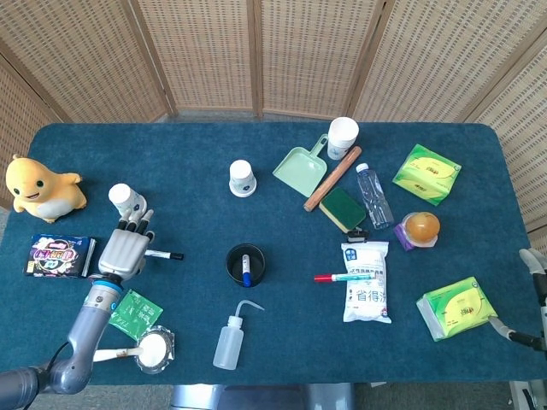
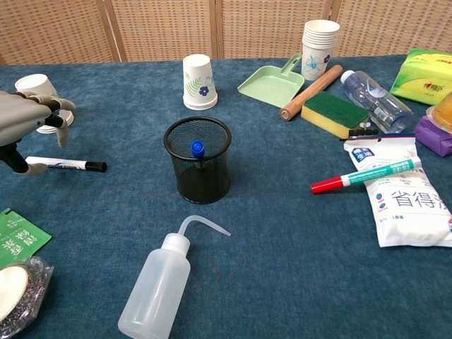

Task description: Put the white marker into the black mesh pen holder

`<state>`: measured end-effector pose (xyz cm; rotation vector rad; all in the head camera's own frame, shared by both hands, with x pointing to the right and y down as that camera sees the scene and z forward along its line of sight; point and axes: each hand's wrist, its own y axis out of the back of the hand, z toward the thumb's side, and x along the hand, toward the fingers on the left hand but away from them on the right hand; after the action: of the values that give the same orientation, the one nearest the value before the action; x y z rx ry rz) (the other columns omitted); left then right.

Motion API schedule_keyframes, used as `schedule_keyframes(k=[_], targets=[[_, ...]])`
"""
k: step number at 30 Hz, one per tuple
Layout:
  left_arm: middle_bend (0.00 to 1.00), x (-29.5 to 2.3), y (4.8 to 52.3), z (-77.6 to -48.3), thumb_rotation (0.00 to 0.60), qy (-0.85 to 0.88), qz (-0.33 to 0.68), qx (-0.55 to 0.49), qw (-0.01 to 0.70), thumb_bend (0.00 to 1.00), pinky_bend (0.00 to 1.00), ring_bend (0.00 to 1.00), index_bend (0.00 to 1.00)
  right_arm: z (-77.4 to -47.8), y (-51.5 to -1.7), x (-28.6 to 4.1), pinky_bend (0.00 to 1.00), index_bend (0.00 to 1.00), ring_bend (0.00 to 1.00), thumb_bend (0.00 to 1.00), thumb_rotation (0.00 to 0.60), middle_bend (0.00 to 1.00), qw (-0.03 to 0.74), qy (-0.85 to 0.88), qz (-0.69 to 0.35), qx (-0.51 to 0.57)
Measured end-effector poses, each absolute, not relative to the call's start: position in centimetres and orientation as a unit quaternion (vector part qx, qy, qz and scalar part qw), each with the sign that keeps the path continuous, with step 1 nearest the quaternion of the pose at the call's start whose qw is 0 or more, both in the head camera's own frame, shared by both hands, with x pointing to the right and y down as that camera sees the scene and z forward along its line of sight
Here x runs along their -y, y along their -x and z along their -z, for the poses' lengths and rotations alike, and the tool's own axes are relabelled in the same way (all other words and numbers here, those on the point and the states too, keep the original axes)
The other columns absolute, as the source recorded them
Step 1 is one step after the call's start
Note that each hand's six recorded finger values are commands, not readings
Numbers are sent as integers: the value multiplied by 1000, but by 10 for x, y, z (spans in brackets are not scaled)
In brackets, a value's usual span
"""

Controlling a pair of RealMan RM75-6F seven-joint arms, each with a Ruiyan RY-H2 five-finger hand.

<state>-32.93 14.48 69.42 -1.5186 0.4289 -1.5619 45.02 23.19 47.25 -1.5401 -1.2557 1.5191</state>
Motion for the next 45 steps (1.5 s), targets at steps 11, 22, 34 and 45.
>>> schedule_keyframes(k=[11,22,34,45], targets=[[0,-145,317,-703,600,606,635,-153,453,360,0,0,395,-468,-456,-231,0,0,0,0,600,0,303,587,-570,488],[0,-145,308,-709,600,598,639,-140,462,364,0,0,445,-467,-458,-230,0,0,0,0,600,0,301,587,-567,493],[0,-142,300,-713,600,567,645,-113,500,404,0,0,539,-465,-459,-230,0,0,0,0,600,0,303,586,-560,501],[0,-142,295,-714,600,547,650,-103,517,441,0,0,580,-464,-459,-230,0,0,0,0,600,0,302,588,-556,503]])
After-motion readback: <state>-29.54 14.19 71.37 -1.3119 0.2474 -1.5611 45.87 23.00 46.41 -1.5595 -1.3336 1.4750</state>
